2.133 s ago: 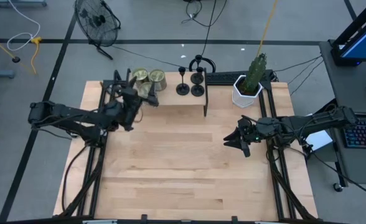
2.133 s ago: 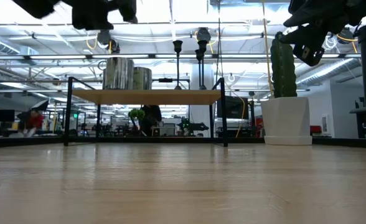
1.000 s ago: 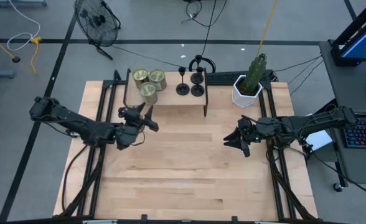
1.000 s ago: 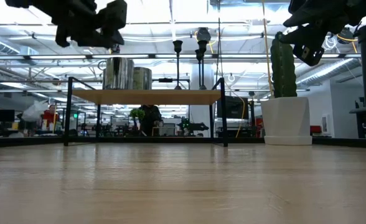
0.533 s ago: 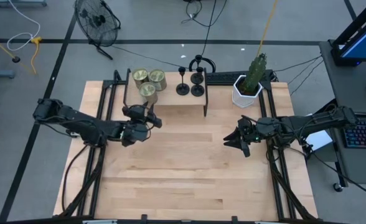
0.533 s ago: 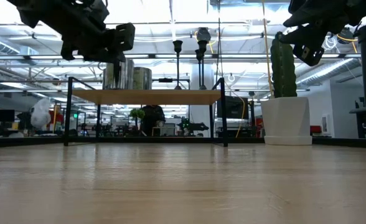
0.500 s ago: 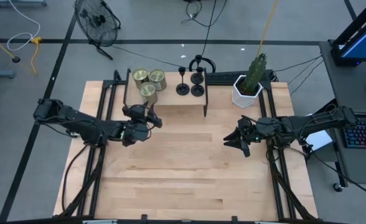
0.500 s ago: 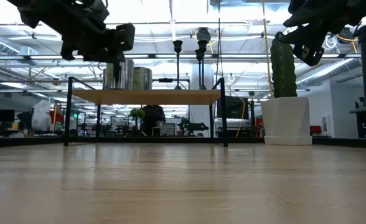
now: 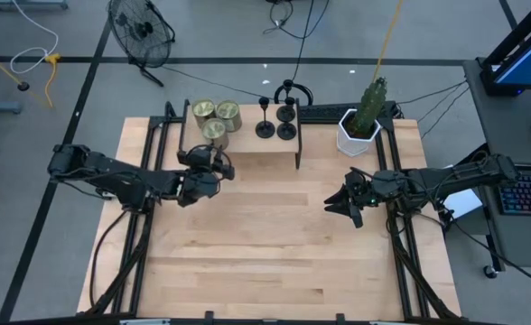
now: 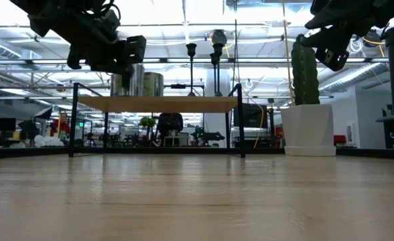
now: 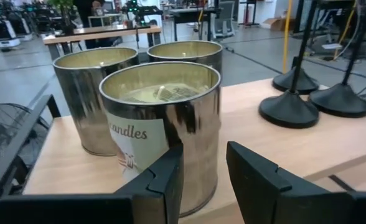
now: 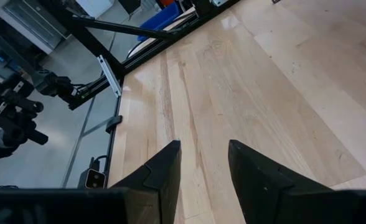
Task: Pick & Place candle stick holders
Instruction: Put the scented candle on the shelf, then return to Home Position
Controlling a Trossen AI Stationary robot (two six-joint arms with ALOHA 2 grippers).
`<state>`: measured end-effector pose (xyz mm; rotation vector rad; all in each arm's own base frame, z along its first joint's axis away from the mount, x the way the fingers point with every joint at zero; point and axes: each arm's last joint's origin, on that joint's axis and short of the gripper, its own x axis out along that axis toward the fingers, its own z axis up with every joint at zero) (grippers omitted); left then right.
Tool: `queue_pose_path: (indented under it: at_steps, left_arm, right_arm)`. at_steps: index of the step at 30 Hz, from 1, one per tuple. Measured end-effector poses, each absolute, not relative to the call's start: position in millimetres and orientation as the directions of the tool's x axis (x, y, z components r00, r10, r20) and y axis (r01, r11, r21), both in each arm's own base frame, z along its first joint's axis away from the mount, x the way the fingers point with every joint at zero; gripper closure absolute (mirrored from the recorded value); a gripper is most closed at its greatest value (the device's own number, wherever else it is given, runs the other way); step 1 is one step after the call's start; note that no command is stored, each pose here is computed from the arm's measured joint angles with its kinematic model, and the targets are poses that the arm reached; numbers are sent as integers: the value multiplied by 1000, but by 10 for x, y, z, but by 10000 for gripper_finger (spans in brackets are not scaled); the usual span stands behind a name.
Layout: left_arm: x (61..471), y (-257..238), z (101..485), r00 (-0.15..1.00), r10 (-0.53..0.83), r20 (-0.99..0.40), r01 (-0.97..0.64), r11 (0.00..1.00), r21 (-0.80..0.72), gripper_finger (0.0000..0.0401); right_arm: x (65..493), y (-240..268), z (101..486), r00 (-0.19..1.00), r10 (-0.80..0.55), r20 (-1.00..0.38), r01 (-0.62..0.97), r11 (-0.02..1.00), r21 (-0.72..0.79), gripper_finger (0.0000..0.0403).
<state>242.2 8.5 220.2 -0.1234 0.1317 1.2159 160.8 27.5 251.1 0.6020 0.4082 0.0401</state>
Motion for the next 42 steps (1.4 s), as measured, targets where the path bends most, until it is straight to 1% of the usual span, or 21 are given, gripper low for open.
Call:
queue_pose_path:
  at_steps: [5,9,13,17,24,26,31,36,39,42]
  left_arm:
    - [2409,145,2180,323,929,-182,-944,329,0,272]
    - [2411,171,2169,335,920,-202,-941,339,-18,272]
    - [2421,135,2203,350,918,-186,-936,349,-42,272]
    - [2387,-14,2419,429,894,-130,-902,416,-112,272]
    - [2135,-311,2762,543,837,-71,-837,534,-121,272]
    - [2044,-366,2811,571,818,-70,-819,561,-123,272]
    - [1854,-432,2884,620,781,-75,-778,600,-185,272]
    - [1727,-466,2862,670,734,-112,-740,649,-175,272]
    - [1687,-468,2852,731,665,-153,-682,701,-209,285]
    - [1669,-470,2833,766,614,-188,-642,730,-232,317]
  right_arm:
    - [1608,275,2511,920,155,-361,81,826,558,277]
    - [1608,275,2511,919,154,-362,81,826,558,277]
    - [1608,275,2511,920,155,-361,81,825,560,277]
    - [1608,275,2511,919,156,-361,92,807,583,277]
    - [1608,276,2512,919,158,-361,95,800,593,277]
    - [1607,276,2513,919,158,-360,95,800,593,277]
    - [1608,276,2514,920,158,-360,95,799,594,277]
    - [1609,276,2517,921,158,-356,95,796,598,277]
    - [1609,276,2517,921,158,-356,95,796,598,277]
    - [1609,276,2518,921,159,-356,94,796,598,277]
